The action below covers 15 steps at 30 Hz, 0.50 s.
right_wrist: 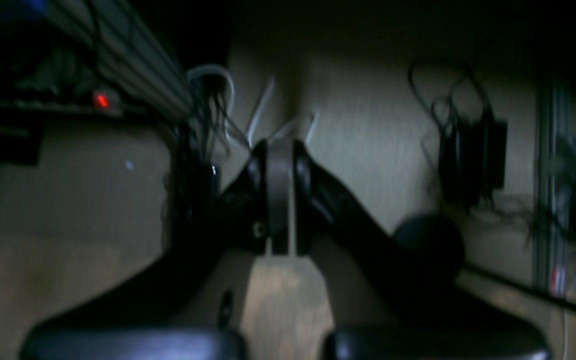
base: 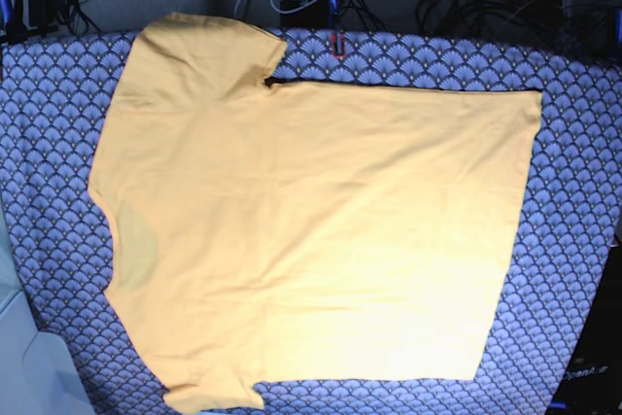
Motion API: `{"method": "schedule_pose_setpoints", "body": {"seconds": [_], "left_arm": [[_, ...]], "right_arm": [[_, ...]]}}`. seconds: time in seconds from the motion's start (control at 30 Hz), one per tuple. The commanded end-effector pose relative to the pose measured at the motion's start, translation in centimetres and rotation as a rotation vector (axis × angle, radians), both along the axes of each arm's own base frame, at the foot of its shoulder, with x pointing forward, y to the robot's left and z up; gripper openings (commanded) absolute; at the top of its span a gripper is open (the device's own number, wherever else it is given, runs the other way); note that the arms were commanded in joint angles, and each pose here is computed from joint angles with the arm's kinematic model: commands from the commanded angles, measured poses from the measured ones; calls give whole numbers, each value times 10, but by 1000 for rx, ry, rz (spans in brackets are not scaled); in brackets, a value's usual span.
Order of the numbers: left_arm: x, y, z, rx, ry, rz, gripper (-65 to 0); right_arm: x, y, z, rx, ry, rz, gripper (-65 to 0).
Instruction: Fold the T-shirt properly
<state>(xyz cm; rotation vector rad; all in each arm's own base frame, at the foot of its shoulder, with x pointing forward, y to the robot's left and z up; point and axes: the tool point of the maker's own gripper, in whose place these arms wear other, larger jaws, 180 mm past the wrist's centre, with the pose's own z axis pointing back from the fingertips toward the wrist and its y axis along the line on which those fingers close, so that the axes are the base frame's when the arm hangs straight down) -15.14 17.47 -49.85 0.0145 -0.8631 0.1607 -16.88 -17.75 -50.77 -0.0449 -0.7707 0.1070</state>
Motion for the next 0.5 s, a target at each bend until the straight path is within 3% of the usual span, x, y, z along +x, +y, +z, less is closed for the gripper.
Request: {"method": "schedule_pose_setpoints", "body": {"seconds": [0.0,0.1,0.23,0.47], "left_arm": [[-26,1,20,-3,19,-1,-650],[-15,-6,46,-27,-66,-1,-650],[14,-15,84,-59,-184,1,-650],[92,-28,110,-130,-225,-103,-650]], "right_arm": [[-14,-4,19,2,-18,5,-650],[3,0,49,15,-135,23,-650],[43,-11,104,-36,-326,9,-650],[137,-6,164,-59,-435,10,-605]]}}
